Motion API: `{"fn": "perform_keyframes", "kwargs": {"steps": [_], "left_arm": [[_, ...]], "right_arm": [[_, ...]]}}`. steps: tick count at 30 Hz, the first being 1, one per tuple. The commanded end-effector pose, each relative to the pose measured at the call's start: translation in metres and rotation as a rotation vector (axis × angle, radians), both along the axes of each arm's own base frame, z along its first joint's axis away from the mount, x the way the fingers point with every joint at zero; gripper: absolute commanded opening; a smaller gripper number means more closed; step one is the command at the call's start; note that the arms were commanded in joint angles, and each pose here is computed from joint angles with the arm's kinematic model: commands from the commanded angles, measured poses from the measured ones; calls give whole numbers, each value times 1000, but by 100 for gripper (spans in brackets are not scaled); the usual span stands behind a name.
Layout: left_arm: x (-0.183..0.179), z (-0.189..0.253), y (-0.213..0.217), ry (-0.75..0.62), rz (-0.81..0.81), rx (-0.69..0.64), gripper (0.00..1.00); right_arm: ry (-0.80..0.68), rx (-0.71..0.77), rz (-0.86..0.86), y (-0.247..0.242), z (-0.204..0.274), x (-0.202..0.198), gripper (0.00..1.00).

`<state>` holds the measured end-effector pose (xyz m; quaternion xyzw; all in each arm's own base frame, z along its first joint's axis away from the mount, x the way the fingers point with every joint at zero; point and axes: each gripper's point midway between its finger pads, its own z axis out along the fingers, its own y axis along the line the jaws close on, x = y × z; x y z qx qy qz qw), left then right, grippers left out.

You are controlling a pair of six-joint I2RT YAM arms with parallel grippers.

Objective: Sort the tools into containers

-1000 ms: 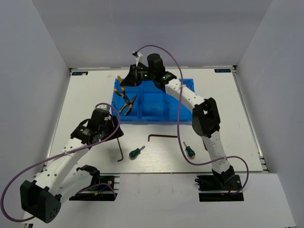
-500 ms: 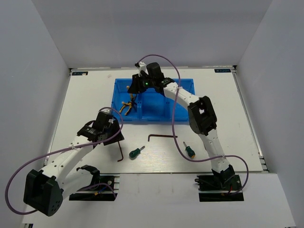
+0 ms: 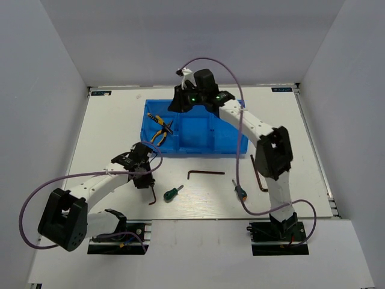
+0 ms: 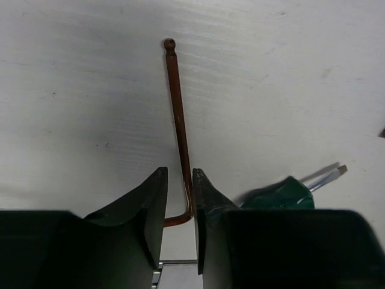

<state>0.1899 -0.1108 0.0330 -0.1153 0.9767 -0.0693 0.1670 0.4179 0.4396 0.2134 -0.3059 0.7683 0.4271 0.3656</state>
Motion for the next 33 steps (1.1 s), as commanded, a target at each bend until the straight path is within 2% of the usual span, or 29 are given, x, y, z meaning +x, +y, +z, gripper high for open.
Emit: {"fn": "perform_keyframes", "kwargs": {"steps": [1, 2, 4, 7, 16, 18, 25, 28, 30, 31, 33], "left_arm": [[6, 5, 1, -12, 19, 49, 35], [6, 5, 1, -11, 28, 47, 37], [3, 0, -1, 6, 11, 68, 38], [-1, -10, -1, 25, 11, 97, 38], [-3, -31, -2, 77, 24, 236, 38], [-6, -34, -5, 91, 9, 258, 36], [-19, -48, -8, 133, -2, 300, 9], [-25, -52, -8, 151, -6, 303, 0], [-26, -52, -10, 150, -17, 304, 0], [-24, -46, -12, 132, -23, 307, 0], [-23, -35, -10, 118, -28, 322, 0]], "right_arm": [[-107, -94, 17, -43, 38, -28, 24], [-191, -109, 29, -59, 61, -37, 24], [-151, -204, 49, -81, 31, -55, 26], [-163, -244, 54, -120, 25, -87, 26], [-123, -281, 32, -169, -2, -132, 26], [-104, -292, 27, -174, -10, -135, 26], [-95, -355, 17, -195, -28, -142, 26], [-111, -381, 38, -205, -37, -149, 37], [-125, -379, 77, -205, -39, -156, 42], [-120, -380, 91, -207, -41, -160, 49], [-141, -360, 166, -205, -42, -171, 53]]}}
